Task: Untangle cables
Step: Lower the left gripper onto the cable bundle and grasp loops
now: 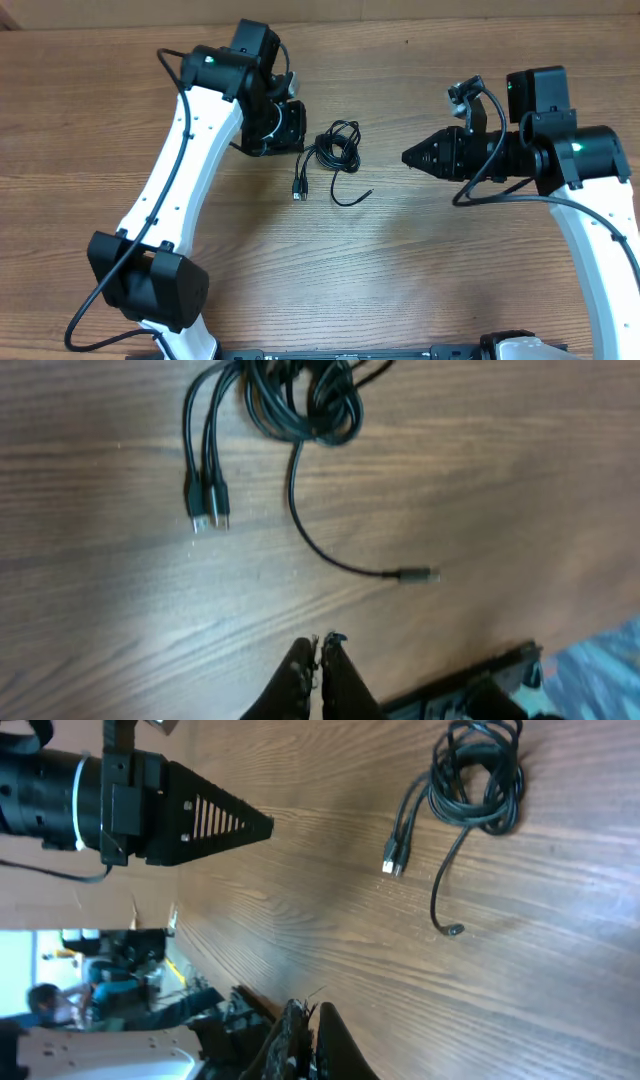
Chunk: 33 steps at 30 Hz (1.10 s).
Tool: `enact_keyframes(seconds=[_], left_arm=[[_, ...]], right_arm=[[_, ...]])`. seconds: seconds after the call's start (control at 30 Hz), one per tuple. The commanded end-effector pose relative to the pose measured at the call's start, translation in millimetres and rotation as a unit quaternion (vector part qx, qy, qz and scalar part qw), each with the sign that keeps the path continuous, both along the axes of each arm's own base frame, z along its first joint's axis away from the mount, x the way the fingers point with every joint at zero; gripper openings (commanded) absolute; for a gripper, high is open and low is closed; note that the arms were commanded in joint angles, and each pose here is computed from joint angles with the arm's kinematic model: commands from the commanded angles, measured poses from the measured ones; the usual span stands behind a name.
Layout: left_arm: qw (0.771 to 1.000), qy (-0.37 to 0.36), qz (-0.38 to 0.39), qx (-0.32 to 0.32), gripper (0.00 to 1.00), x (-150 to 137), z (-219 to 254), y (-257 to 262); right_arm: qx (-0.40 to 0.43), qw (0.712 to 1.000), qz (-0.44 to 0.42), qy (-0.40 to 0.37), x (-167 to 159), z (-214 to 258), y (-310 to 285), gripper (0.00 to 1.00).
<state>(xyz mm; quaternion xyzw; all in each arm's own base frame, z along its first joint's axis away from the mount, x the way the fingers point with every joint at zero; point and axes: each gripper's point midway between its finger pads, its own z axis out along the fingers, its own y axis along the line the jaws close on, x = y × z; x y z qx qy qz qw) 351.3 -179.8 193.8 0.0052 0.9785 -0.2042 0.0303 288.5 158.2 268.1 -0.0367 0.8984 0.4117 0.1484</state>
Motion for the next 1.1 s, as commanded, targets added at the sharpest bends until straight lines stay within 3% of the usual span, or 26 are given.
enact_keyframes(seconds=[0.0,0.17,0.3,0.47,0.6,0.63,0.77,1.07], left_arm=[[1.000,0.010,0.010,0.018,0.07,4,-14,-3],[1.000,0.018,0.011,0.021,0.08,12,-30,-7],[0.998,0.059,0.023,0.031,0.23,11,-53,-8],[0.993,0.107,0.027,0.048,0.31,8,-88,-13],[0.988,0.139,0.036,0.057,0.29,6,-116,-23],[0.988,0.140,0.040,0.058,0.27,9,-123,-27],[0.988,0.132,0.062,0.052,0.38,25,-149,-40],[0.989,0.097,0.097,0.046,0.45,54,-175,-49]], right_arm=[[0.010,0.999,-0.023,0.040,3,-5,-1,0.04],[0.007,0.998,-0.023,0.057,1,-12,-1,0.08],[0.007,0.997,-0.029,0.072,-2,-13,-1,0.08],[0.007,0.996,-0.031,0.078,-3,-14,-1,0.13],[-0.006,0.997,-0.038,0.072,0,-17,-5,0.16],[-0.009,0.997,-0.039,0.071,0,-18,-5,0.16],[-0.012,0.996,-0.040,0.080,-3,-19,-6,0.17],[-0.074,0.990,-0.065,0.103,-9,-37,-24,0.21]])
